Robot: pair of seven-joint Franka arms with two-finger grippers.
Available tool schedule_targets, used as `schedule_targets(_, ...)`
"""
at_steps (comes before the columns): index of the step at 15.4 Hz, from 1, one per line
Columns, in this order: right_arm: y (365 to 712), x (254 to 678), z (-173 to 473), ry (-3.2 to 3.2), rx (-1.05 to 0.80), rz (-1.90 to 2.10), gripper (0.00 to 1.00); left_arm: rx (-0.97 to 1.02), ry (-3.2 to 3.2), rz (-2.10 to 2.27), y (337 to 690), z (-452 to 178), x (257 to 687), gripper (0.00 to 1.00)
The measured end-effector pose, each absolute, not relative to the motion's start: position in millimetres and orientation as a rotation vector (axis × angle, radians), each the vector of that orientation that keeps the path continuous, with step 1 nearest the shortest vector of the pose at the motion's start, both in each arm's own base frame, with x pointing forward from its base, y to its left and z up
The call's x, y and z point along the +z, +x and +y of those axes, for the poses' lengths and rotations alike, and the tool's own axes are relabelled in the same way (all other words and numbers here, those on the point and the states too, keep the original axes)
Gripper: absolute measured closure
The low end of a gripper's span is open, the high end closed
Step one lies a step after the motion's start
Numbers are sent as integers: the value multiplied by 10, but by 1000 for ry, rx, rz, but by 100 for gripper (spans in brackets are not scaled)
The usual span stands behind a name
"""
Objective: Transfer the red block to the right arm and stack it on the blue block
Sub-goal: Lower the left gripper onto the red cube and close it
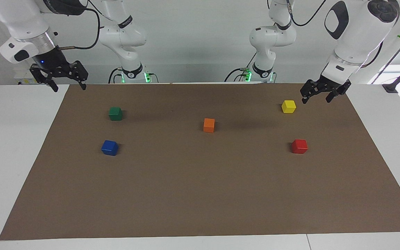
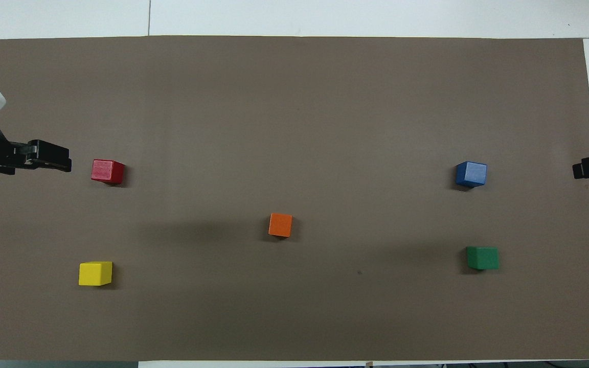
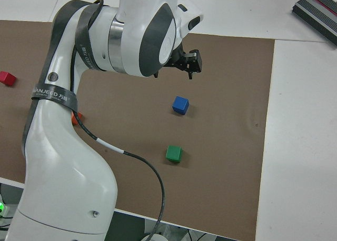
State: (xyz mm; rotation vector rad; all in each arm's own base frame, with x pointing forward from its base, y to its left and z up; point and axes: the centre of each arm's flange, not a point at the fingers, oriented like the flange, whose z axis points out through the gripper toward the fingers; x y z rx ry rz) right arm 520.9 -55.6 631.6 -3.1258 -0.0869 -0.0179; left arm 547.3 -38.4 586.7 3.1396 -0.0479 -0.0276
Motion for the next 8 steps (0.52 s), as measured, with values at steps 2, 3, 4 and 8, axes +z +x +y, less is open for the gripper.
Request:
schedule_targets(2, 5209, 6316, -556, -3126, -18, -87, 0, -27, 3139, -48, 5473, -384, 5867, 0)
schedule_targets(3, 5209, 6316, -556, -3126, -18, -87, 0, -27, 3139, -47, 5473, -382, 5867, 0)
schedule_targets(4, 5209, 6316, -556, -3126, -18, -87, 0, -29, 3139, -45, 5473, -375, 5863, 0)
schedule_targets(8, 5209, 6316, -556, -3126, -18, -87, 0, -8, 3139, -23, 5504, -299, 5605, 0)
